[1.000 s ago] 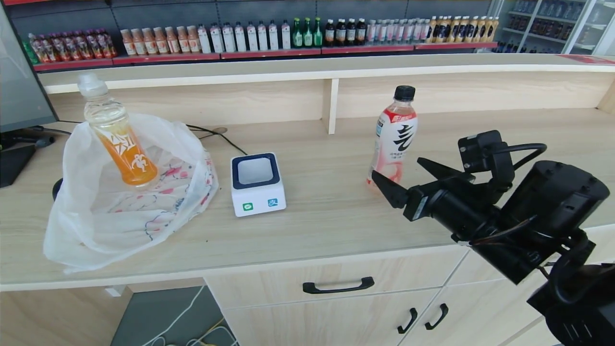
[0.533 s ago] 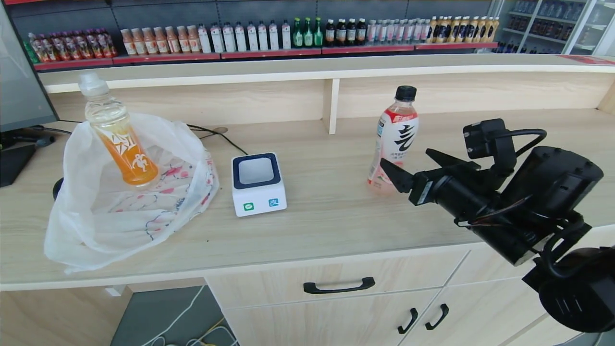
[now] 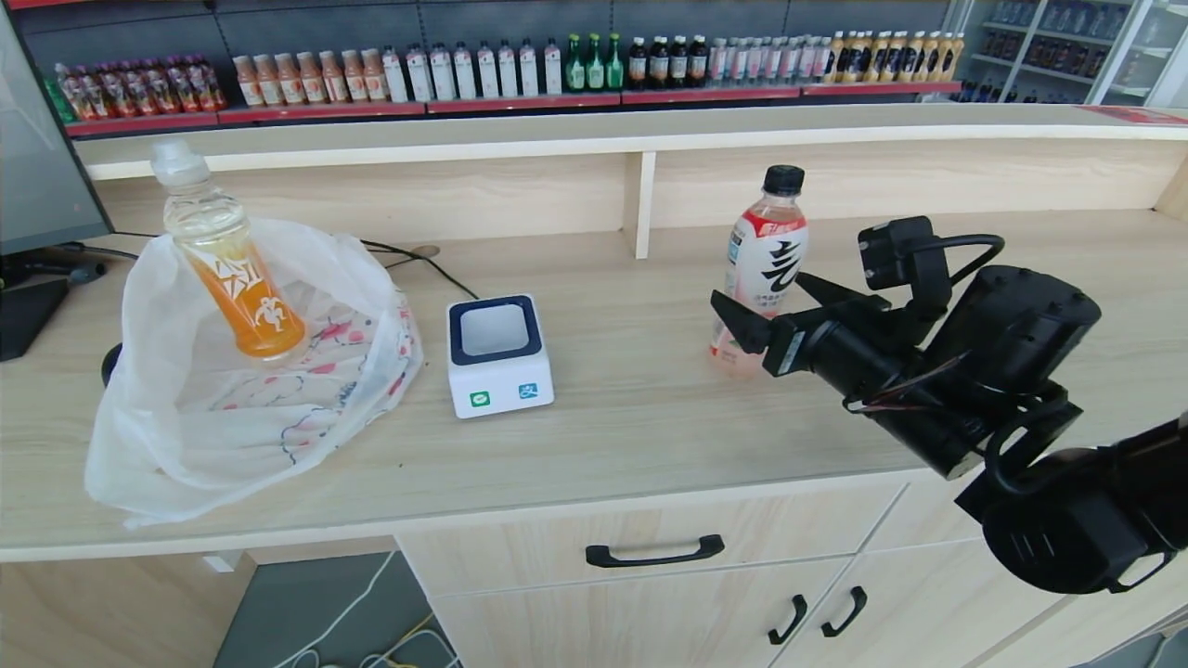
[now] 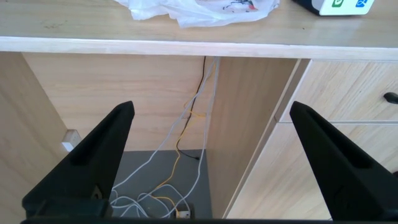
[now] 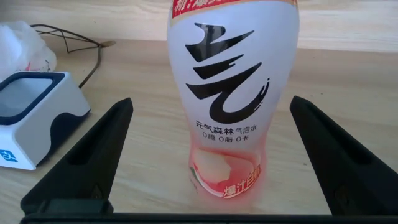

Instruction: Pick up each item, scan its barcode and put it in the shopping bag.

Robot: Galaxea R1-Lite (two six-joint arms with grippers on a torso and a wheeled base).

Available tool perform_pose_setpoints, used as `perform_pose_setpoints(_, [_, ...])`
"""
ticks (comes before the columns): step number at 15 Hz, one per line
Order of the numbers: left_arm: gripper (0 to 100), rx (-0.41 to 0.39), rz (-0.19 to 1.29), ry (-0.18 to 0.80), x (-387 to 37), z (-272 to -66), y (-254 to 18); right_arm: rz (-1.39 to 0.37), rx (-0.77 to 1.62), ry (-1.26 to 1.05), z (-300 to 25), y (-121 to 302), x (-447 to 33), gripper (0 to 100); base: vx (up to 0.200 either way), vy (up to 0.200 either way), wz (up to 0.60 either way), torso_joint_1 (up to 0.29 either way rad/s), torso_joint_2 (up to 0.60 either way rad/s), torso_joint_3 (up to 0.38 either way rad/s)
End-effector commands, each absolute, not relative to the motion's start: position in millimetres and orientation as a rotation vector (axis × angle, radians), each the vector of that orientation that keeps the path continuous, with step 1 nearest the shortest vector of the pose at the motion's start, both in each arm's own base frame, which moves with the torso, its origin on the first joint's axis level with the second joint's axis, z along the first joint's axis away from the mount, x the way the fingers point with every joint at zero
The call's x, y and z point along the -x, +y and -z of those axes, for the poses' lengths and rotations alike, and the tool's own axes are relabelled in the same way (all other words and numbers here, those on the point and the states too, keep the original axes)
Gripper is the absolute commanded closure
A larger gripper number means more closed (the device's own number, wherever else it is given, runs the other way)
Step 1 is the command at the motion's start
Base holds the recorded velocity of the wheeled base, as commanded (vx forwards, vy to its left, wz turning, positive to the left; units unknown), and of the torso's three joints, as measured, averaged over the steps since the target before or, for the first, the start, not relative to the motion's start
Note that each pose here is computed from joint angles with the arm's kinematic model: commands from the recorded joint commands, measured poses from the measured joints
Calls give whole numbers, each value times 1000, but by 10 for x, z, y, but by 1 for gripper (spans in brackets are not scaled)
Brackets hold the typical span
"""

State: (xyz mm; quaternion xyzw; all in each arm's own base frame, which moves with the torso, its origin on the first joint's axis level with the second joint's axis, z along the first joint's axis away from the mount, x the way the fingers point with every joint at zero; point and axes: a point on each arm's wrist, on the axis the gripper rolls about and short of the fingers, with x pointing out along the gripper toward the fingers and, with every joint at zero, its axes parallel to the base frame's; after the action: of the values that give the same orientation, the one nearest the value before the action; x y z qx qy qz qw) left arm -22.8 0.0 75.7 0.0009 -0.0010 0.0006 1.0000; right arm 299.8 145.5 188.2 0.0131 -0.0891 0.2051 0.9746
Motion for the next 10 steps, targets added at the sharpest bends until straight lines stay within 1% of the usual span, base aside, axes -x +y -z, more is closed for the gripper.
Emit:
perform_pose_setpoints(1, [0, -2, -3, -3, 228, -758, 0, -415, -24, -173, -1834, 1494, -3080, 0, 0, 0, 0, 0, 0, 0])
perform_pose_setpoints(6, [0, -2, -3, -3, 228, -758, 0, -414, -24, -180, -1823, 1538, -3240, 0, 0, 0, 0, 0, 0, 0])
perform_pose_setpoints(10, [0, -2, -3, -3, 228, -758, 0, -416, -22, -174, -1925, 1590, -3386, 0, 0, 0, 0, 0, 0, 0])
